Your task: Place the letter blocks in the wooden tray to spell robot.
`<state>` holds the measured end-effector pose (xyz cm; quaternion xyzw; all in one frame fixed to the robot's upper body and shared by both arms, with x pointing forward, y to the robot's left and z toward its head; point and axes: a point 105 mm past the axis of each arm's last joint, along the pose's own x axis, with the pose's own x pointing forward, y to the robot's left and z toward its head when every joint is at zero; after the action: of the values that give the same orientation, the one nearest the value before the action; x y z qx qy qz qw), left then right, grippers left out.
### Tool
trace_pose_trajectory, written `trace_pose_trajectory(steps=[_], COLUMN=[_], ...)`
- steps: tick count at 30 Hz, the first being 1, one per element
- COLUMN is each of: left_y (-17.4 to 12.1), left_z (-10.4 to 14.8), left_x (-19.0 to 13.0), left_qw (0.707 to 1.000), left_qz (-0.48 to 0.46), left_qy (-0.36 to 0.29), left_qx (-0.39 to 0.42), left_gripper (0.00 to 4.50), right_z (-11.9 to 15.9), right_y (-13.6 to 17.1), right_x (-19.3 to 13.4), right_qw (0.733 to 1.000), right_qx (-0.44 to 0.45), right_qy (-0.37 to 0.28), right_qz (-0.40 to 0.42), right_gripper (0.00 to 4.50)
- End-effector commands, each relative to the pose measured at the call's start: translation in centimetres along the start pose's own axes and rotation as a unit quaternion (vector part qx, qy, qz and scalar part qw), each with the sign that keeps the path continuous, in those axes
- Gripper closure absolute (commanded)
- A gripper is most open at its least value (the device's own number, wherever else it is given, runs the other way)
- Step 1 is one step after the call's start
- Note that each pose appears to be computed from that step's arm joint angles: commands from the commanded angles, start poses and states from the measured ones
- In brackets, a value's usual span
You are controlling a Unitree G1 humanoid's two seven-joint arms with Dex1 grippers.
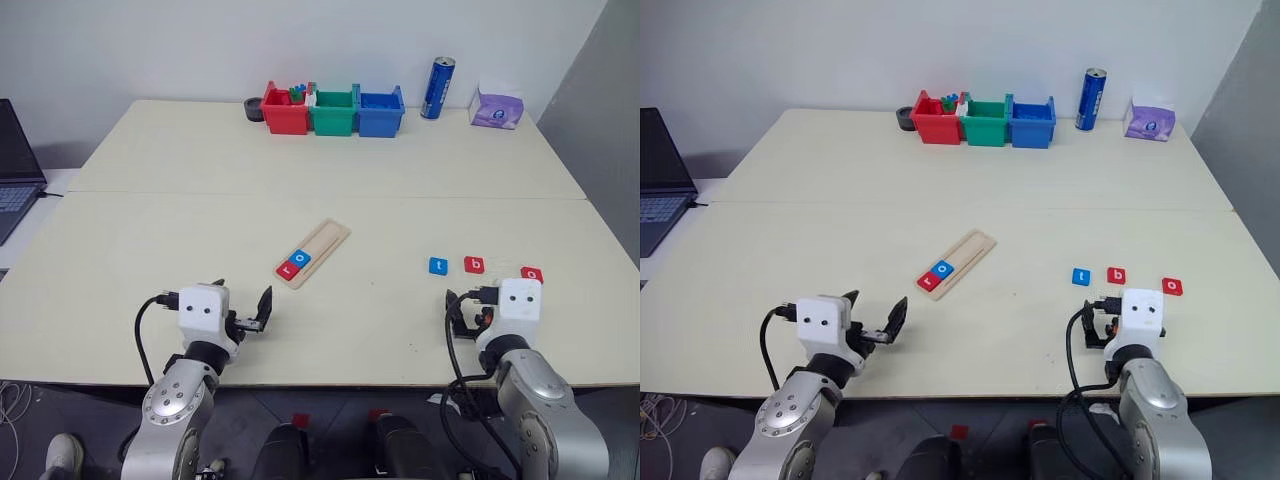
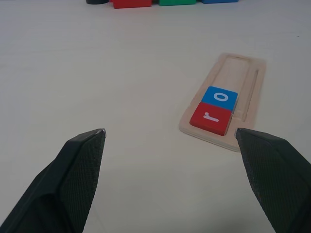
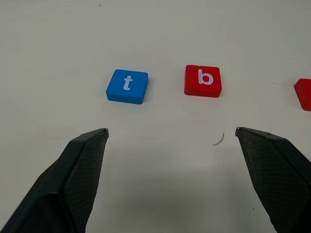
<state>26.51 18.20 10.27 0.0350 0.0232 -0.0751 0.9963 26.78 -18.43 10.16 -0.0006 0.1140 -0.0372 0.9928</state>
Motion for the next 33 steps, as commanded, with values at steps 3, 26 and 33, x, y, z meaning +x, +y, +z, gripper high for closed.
trace_pose_trajectory(steps=[3, 26, 33], left_y=[0.2, 0.1, -1.0], left_z=[-0.3, -0.1, 1.7], left_x=[0.3, 0.4, 1.6], left_qw=[1.000, 0.999, 0.993], left_qz=[-0.008, -0.021, -0.101], left_qy=[-0.014, -0.033, -0.047], left_qx=[0.001, -0.010, 0.026], left_gripper=[0.00, 0.00, 0.00], right_z=[1.5, 2.6, 5.2], right_y=[-0.4, -0.1, 2.2], right_x=[0.3, 0.6, 1.0], right_qw=[0.999, 0.998, 0.990], right_qx=[0.004, -0.016, -0.045], right_qy=[-0.035, -0.054, -0.090], right_qz=[-0.011, 0.002, 0.103], right_gripper=[0.04, 0.04, 0.04])
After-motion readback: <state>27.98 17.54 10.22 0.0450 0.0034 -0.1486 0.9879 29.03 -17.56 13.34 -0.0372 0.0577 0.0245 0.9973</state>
